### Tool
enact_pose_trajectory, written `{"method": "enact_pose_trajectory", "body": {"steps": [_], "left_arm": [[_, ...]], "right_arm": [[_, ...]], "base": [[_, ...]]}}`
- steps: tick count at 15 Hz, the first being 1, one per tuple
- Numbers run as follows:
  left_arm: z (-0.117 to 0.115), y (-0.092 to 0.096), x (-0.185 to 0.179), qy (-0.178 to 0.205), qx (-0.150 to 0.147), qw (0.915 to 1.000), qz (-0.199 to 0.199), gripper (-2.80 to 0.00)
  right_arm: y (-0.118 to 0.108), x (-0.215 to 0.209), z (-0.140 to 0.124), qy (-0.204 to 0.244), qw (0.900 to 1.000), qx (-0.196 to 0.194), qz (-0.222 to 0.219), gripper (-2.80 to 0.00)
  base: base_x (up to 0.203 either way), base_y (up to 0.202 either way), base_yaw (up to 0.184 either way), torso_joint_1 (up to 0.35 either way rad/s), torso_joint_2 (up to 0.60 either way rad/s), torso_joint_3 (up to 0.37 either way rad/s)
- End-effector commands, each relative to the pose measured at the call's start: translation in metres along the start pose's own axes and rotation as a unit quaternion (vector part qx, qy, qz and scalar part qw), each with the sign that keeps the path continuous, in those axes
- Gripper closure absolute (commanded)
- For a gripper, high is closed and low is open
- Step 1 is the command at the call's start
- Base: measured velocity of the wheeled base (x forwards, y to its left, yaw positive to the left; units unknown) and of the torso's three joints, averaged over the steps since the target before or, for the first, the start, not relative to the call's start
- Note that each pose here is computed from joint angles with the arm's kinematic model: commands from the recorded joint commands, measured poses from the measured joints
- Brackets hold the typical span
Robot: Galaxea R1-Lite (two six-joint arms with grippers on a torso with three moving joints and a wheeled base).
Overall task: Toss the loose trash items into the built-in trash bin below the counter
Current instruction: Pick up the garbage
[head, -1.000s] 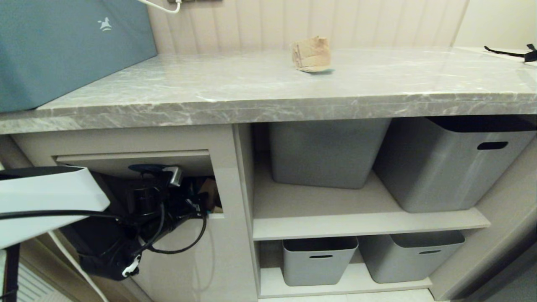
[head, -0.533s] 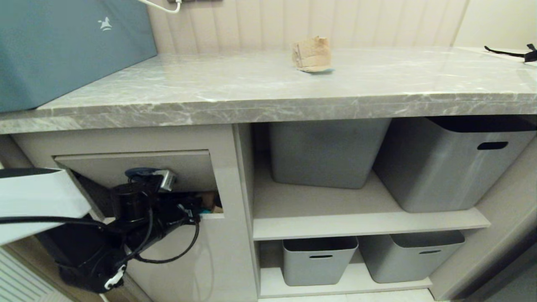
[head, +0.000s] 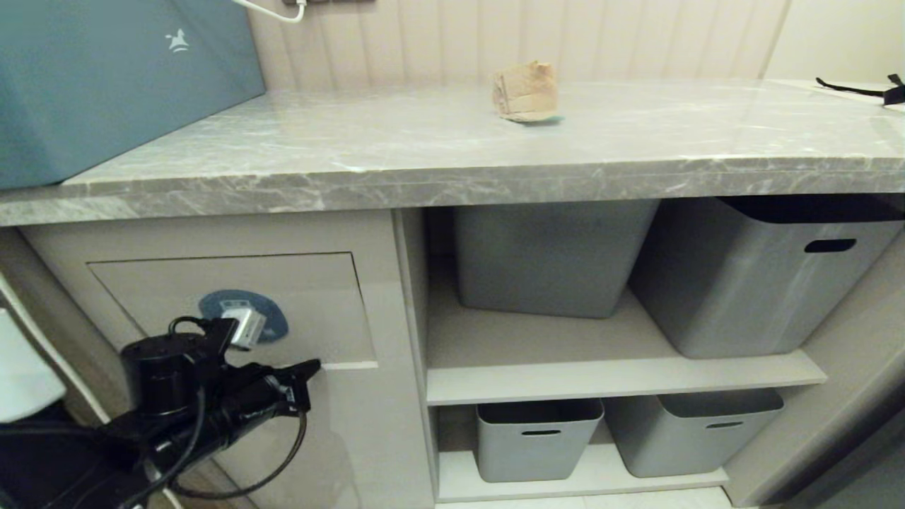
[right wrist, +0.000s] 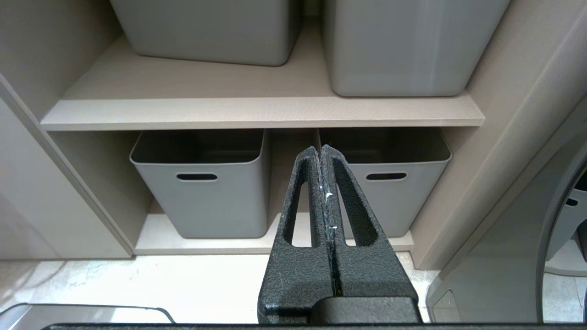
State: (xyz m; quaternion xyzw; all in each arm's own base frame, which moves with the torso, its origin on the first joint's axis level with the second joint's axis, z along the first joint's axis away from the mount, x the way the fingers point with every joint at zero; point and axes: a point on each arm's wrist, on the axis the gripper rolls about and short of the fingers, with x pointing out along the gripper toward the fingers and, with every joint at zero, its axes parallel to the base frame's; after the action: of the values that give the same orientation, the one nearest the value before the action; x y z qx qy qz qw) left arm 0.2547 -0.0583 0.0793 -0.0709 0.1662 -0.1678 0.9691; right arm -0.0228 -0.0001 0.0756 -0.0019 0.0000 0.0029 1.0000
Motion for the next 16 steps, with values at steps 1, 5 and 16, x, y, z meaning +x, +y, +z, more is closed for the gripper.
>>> {"method": "enact_pose_trajectory", "body": {"steps": [1, 5, 16], "left_arm": [[0.006, -0.005, -0.024, -0.019, 0.002, 0.9998, -0.003, 0.0], [-0.005, -0.011, -0.073, -0.017, 0.003, 0.9998, -0.002, 0.0], [-0.01, -0.032, -0.229, -0.172, 0.019, 0.9849, 0.015, 0.0]], "right_arm": [[0.0, 0.0, 0.0, -0.001, 1.0, 0.0, 0.0, 0.0], [0.0, 0.0, 0.0, 0.0, 1.0, 0.0, 0.001, 0.0], [0.0, 0.0, 0.0, -0.001, 1.0, 0.0, 0.0, 0.0]], "base": [[0.0, 0.0, 0.0, 0.0, 0.0, 0.0], [0.0, 0.0, 0.0, 0.0, 0.0, 0.0], [0.0, 0.0, 0.0, 0.0, 0.0, 0.0]]}}
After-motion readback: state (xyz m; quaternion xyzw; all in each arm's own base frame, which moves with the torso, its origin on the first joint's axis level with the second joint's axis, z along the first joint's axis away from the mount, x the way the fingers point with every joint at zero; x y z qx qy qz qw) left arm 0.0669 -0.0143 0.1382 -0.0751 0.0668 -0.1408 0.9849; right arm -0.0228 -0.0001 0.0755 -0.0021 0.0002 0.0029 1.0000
